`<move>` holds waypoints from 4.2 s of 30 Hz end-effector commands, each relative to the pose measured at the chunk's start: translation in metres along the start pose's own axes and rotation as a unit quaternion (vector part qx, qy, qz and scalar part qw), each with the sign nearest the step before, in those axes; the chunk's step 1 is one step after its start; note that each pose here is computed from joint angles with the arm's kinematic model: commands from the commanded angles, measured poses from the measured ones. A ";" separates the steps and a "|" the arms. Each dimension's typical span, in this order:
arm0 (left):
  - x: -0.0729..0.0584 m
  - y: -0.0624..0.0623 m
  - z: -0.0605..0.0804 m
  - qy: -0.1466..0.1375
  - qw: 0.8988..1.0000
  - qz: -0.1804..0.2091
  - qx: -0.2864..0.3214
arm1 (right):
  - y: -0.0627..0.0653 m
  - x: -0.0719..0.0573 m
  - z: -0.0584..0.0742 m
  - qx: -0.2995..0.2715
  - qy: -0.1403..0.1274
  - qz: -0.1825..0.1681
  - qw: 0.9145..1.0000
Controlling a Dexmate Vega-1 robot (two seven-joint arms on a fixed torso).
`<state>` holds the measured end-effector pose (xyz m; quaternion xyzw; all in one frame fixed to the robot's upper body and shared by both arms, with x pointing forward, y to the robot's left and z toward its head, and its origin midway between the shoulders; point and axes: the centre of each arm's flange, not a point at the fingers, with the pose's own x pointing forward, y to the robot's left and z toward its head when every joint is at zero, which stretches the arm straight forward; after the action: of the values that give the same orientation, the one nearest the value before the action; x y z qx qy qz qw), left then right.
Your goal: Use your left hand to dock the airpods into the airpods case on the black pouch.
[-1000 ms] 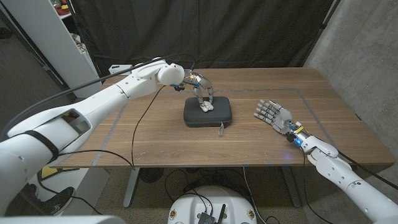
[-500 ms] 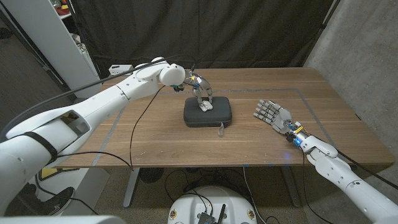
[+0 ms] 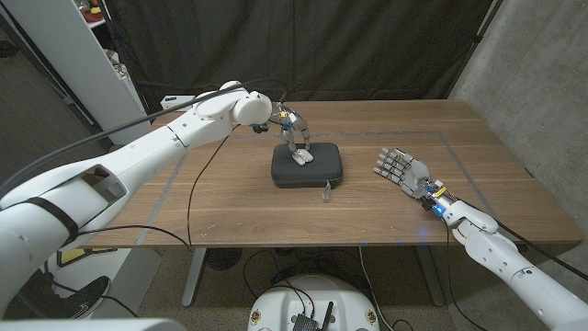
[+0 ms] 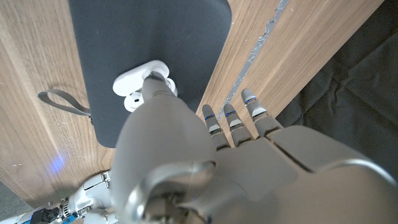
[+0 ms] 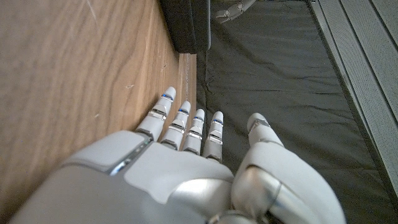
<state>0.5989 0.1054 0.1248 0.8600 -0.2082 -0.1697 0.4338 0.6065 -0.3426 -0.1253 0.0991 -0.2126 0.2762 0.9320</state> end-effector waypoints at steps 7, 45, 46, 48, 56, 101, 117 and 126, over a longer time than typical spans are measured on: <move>-0.010 0.007 -0.007 -0.011 1.000 -0.003 -0.007 | 0.005 0.002 0.002 -0.005 -0.004 -0.001 1.000; -0.017 -0.013 -0.018 -0.085 0.996 0.011 0.036 | 0.019 0.004 -0.009 0.001 -0.013 -0.024 1.000; -0.017 -0.015 -0.018 -0.088 0.995 0.010 0.034 | 0.020 0.004 -0.010 0.000 -0.013 -0.024 1.000; -0.017 -0.018 -0.017 -0.092 0.995 0.010 0.036 | 0.021 0.003 -0.011 0.001 -0.013 -0.026 1.000; -0.012 -0.028 -0.014 -0.102 0.994 0.012 0.033 | 0.024 0.004 -0.016 0.000 -0.013 -0.028 1.000; -0.055 -0.004 -0.021 0.073 0.971 0.221 -0.062 | 0.023 0.002 -0.005 -0.008 0.004 -0.030 1.000; -0.070 -0.015 0.000 -0.025 0.962 0.239 -0.129 | 0.020 0.004 0.004 -0.016 0.010 -0.030 0.999; -0.084 -0.004 0.010 0.013 0.974 0.191 -0.119 | 0.015 0.004 0.007 -0.012 0.009 -0.031 0.999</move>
<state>0.5429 0.1470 0.1234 0.7354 -0.3780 -0.0963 0.5541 0.5975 -0.3253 -0.1212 0.0905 -0.2033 0.2460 0.9434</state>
